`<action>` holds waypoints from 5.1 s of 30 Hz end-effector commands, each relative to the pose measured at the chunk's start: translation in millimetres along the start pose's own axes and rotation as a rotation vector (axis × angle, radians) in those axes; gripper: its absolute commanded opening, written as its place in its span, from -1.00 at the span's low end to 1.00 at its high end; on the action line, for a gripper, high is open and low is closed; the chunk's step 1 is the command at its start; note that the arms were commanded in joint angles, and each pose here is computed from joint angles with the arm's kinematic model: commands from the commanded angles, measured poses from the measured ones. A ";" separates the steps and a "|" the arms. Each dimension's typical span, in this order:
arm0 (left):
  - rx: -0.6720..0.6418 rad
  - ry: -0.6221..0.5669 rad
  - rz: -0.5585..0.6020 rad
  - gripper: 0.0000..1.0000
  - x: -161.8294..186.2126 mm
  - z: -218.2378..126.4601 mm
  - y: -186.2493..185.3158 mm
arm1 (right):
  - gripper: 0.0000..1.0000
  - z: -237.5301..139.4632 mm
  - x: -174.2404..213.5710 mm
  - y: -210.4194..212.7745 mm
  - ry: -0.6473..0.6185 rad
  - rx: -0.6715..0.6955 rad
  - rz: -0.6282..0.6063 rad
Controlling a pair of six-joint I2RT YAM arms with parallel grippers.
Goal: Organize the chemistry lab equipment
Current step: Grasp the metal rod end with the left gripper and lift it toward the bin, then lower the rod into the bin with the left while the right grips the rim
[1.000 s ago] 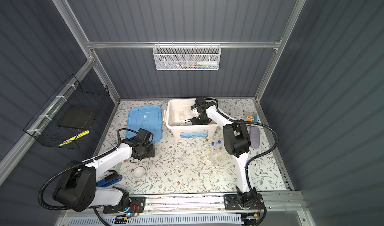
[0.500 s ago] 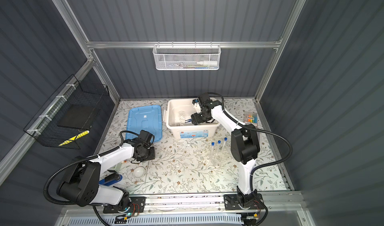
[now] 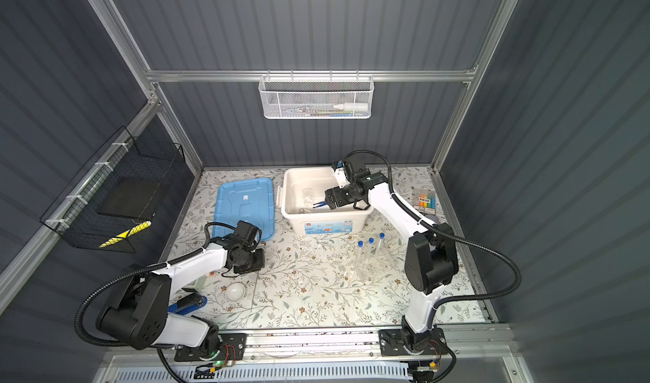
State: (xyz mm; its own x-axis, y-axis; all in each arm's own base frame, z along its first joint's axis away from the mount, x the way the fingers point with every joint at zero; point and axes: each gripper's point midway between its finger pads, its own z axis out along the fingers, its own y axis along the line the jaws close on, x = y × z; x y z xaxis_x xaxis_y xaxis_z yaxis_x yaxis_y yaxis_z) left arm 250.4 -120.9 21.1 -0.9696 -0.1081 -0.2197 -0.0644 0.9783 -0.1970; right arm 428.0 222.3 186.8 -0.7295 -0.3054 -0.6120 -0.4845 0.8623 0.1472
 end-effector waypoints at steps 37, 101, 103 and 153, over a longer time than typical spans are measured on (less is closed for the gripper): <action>0.112 -0.467 0.252 -1.00 -122.0 -185.3 -71.0 | 0.91 -94.3 3.7 -57.3 -0.284 0.123 0.084; 0.354 -0.352 1.028 -0.98 -192.1 -10.7 -350.5 | 0.71 -64.5 60.8 -89.1 -0.200 -0.019 0.293; 0.342 -0.325 1.023 -0.98 -189.2 -4.6 -345.4 | 0.71 -63.9 60.6 -89.3 -0.201 -0.021 0.297; 0.355 -0.672 0.708 0.99 -217.8 -180.7 -304.7 | 0.72 -97.6 49.2 -63.4 -0.296 -0.059 0.246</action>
State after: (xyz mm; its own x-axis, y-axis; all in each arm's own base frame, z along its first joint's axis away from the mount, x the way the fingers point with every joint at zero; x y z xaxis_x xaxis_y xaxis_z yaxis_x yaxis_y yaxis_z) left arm 437.0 -381.6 292.1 -0.4098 0.3328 -0.8493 0.7194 0.6904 -0.0767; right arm 380.6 106.2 214.0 -0.6832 0.0511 -0.7284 -0.3136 0.8803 0.3560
